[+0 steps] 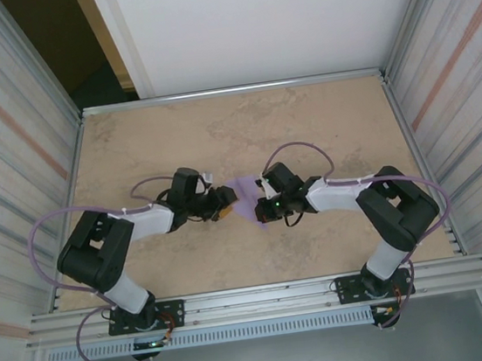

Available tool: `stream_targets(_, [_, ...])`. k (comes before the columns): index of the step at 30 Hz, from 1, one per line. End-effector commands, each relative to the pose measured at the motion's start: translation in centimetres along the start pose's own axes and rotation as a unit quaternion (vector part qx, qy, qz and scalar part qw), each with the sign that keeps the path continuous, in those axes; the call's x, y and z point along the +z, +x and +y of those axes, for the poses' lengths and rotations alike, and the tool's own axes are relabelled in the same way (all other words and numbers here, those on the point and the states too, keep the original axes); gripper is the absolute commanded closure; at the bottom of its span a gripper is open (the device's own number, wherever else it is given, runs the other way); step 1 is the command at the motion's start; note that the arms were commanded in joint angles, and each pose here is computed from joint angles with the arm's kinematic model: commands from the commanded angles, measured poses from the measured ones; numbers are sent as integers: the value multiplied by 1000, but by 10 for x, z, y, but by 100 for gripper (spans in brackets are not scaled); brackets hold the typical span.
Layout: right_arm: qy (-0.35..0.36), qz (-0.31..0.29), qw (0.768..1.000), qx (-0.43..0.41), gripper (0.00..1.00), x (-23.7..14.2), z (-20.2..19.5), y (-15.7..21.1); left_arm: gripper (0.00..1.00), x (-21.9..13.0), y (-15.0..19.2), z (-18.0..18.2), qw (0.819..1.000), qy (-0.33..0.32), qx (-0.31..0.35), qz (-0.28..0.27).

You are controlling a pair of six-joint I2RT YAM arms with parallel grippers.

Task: Fold a paper plane with a square sheet of paper (pick it up from the middle)
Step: Fourth fold the wing at the center of the table.

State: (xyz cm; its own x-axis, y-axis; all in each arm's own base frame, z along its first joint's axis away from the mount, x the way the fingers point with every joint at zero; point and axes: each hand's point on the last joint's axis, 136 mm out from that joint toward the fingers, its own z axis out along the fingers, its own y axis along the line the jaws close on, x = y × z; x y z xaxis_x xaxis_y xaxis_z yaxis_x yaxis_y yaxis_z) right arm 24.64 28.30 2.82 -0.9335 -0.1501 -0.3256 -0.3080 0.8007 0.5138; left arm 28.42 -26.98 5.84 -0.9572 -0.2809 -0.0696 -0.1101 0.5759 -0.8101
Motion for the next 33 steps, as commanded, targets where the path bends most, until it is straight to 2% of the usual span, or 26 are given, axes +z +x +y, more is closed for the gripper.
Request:
stream_targets(1, [-61, 10, 998, 22, 97, -3, 13, 1, 51, 6, 3, -10, 999, 23, 32, 8])
stream_targets(7, [-102, 18, 993, 49, 97, -3, 11, -1, 47, 15, 9, -16, 997, 24, 75, 16])
stream_targets(16, [-122, 29, 990, 69, 97, -1, 4, 0, 47, 22, 2, -27, 992, 28, 119, 21])
stream_targets(33, [-130, 40, 987, 83, 97, 4, -3, 4, 45, 37, 1, -5, 993, -24, 105, 38])
